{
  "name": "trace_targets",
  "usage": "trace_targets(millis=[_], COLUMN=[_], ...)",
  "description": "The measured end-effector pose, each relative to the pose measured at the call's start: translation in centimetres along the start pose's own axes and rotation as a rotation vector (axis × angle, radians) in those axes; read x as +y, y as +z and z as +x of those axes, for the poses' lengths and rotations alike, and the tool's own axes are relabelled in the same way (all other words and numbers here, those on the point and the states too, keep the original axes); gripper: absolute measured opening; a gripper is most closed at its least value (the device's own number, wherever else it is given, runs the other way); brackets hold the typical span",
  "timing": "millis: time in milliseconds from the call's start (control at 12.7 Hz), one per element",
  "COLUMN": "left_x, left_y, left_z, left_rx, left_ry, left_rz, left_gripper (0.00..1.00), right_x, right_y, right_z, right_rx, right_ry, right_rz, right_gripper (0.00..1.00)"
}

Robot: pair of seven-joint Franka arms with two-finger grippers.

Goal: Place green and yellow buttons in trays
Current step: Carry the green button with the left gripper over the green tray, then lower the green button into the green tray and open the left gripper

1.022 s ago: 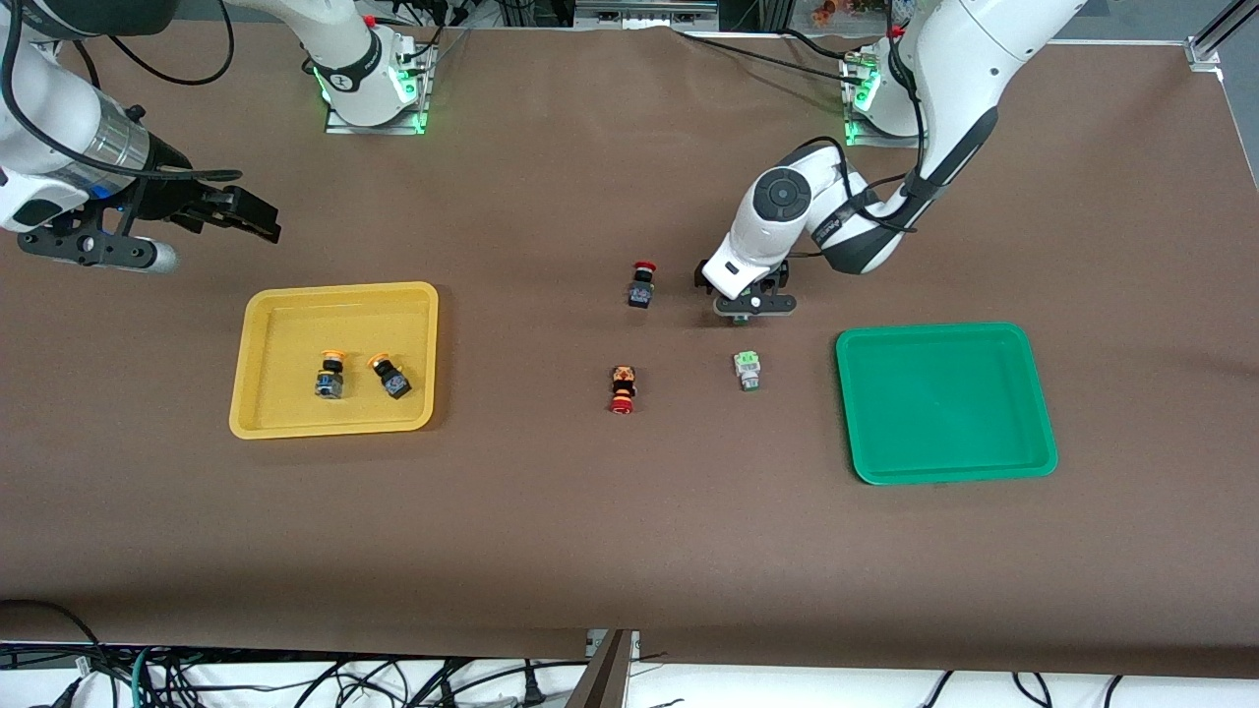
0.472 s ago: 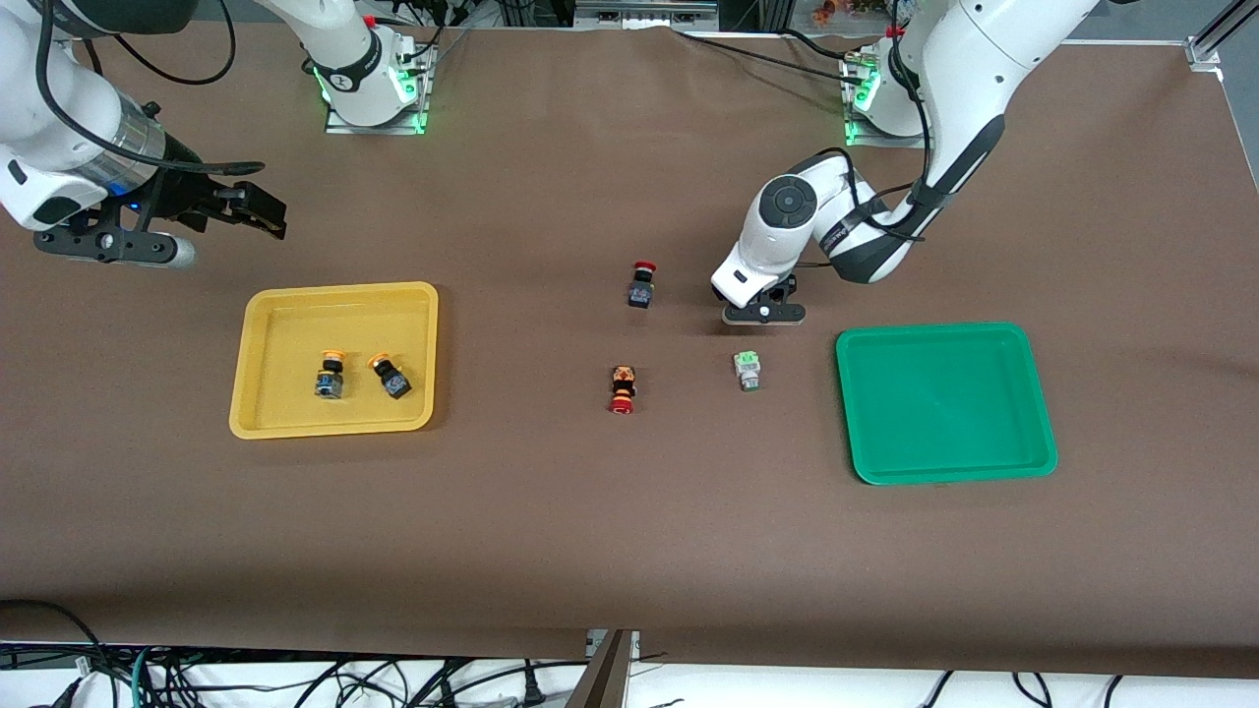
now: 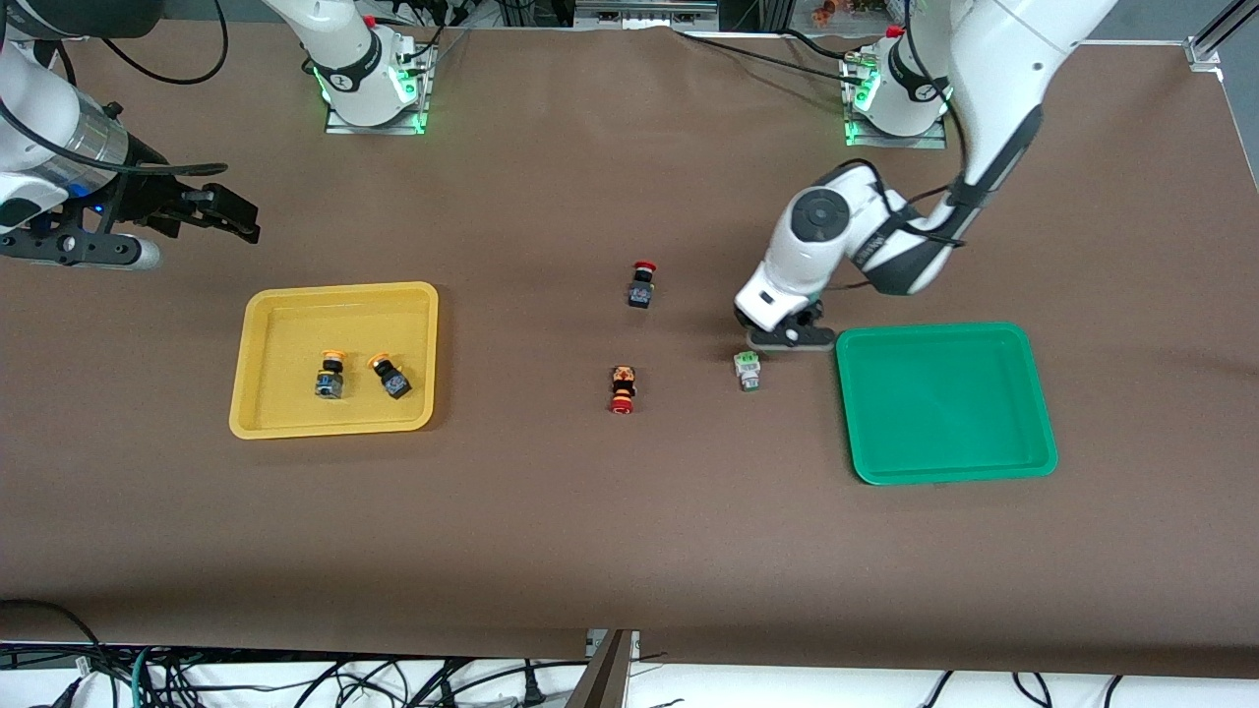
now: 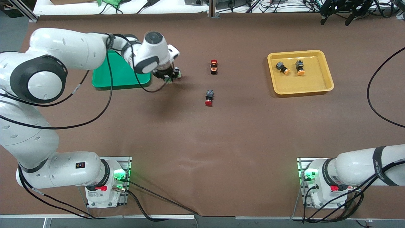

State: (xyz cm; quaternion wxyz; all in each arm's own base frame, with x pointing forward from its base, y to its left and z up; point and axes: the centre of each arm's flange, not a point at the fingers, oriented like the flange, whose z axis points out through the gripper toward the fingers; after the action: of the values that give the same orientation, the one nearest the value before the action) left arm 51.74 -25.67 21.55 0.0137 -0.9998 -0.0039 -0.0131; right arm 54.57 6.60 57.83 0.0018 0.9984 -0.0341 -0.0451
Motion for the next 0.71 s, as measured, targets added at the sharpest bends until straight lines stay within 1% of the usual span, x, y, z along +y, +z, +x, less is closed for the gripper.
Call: trace_targets(millis=[157,315,472,708], left_x=[-6.1,-12.7,-19.3,-27.1], left_y=[-0.6,-1.1,-0.8,0.5], left_z=[3.8,6.6,8.0,8.1], left_rx=[-0.011,-0.046,-0.077,-0.114], left_ry=[0.021,0.041,0.047,0.024], left_rz=[0.030,0.047,0.049,0.051], left_gripper=[0.41,0.41,0.41,0.41], right_x=[0.0,0.1,0.2,0.5], right_y=[-0.7,-1.5,-2.1,-1.9], right_z=[0.1,0.4,0.6,1.2], right_rx=[0.018,0.035,0.049,0.048], right_ry=[0.001,0.003,0.005,0.011], right_rz=[0.004,0.008,0.011,0.013], right_gripper=[1.00,1.00,1.00,1.00])
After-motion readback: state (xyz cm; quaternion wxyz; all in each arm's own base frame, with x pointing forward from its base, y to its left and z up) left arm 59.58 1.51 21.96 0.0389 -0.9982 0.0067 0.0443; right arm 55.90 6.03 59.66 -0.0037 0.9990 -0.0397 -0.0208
